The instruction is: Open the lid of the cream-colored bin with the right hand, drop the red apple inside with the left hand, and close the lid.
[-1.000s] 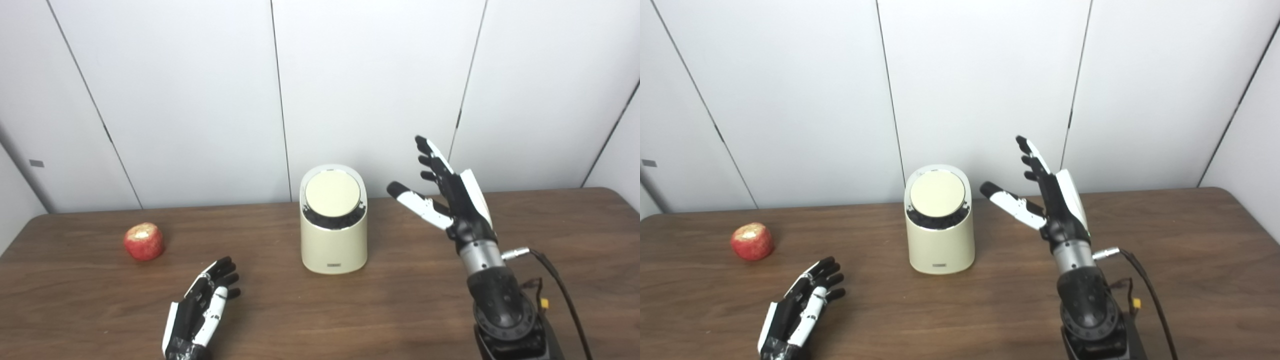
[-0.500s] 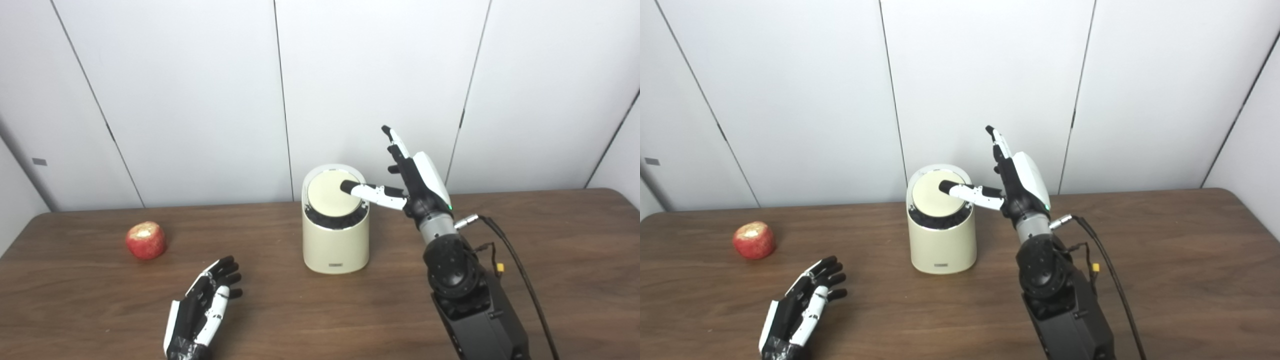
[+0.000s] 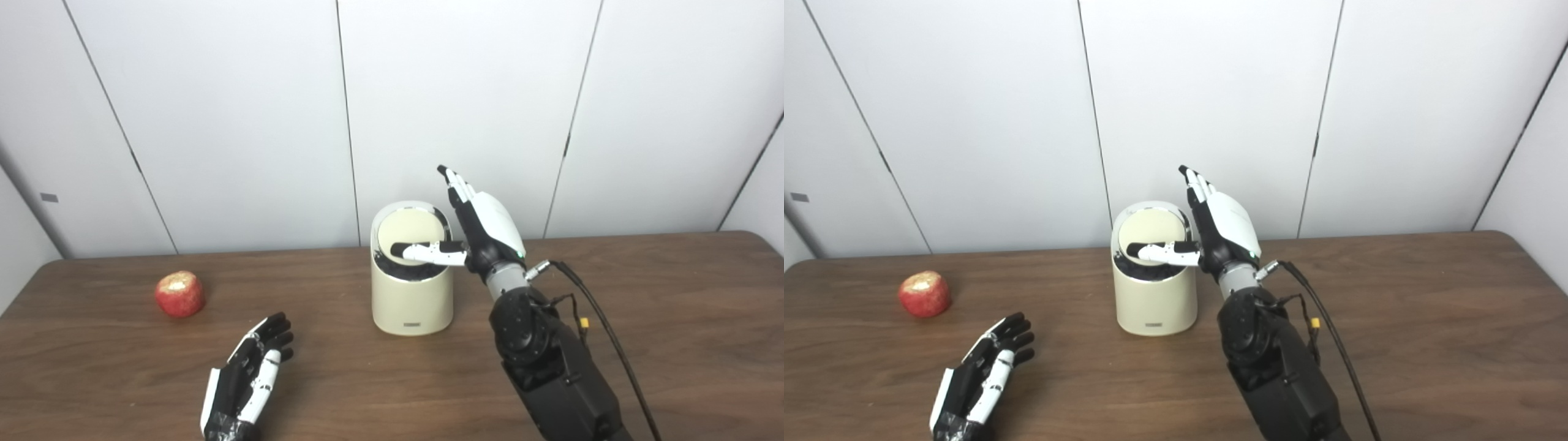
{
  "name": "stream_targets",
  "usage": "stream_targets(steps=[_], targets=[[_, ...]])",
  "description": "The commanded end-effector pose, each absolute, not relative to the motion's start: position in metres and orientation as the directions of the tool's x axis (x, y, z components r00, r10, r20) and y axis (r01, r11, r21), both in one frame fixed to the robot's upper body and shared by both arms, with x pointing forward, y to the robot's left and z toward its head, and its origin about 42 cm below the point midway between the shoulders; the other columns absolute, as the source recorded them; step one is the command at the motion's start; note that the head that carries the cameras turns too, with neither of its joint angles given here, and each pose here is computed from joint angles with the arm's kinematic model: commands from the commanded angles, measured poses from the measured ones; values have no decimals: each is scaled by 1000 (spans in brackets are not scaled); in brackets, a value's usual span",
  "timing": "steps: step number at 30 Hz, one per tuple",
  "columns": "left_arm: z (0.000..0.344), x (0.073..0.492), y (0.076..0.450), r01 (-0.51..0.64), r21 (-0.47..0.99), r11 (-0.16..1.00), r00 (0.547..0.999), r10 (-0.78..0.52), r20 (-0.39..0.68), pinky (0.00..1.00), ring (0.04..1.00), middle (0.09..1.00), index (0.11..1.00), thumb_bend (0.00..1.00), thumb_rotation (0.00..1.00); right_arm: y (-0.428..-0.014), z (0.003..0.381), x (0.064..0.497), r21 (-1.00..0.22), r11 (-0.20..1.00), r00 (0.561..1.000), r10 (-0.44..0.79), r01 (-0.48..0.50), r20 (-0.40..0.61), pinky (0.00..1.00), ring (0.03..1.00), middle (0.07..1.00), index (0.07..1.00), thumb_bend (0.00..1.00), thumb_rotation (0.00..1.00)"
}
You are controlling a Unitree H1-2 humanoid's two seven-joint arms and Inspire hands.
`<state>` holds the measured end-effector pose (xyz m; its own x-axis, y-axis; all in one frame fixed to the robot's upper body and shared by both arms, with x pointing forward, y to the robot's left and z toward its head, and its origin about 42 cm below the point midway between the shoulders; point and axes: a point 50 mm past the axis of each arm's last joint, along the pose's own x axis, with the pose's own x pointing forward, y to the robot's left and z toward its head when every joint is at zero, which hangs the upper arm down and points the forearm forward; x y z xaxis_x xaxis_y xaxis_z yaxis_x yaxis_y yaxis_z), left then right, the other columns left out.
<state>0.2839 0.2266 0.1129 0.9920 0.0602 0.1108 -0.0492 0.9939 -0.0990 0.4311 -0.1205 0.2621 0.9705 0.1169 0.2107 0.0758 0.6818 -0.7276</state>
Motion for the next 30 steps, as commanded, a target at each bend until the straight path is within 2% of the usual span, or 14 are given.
stream_targets(steps=[1,4,7,12,17,25,30], targets=[[109,277,221,-49,-110,993,993,60,104,781,811,819,819,205,453,-113,290,436,-723,678,946,131,133,297,962,1000,1000,1000,898,530],[110,277,221,-48,-108,993,993,59,101,786,814,822,822,205,468,-115,286,438,-737,663,949,129,134,288,955,1000,1000,1000,887,509],[111,277,222,-45,-116,992,993,58,103,787,816,824,824,214,490,-117,283,440,-748,650,952,124,135,279,959,1000,1000,1000,847,461],[110,277,223,-44,-120,992,992,58,111,794,824,830,828,209,470,-121,279,443,-771,622,956,121,136,267,946,1000,1000,999,756,398],[110,275,223,-46,-97,994,993,56,103,790,817,827,828,209,485,-124,279,448,-771,623,960,113,133,257,939,1000,1000,997,719,415],[111,275,223,-47,-106,993,993,58,103,771,804,814,813,217,493,-130,280,451,-762,634,962,106,130,252,938,1000,1000,999,683,546],[110,275,224,-41,-115,992,993,53,103,799,823,828,825,206,455,-130,279,451,-762,634,963,101,132,251,933,1000,1000,997,678,608]])
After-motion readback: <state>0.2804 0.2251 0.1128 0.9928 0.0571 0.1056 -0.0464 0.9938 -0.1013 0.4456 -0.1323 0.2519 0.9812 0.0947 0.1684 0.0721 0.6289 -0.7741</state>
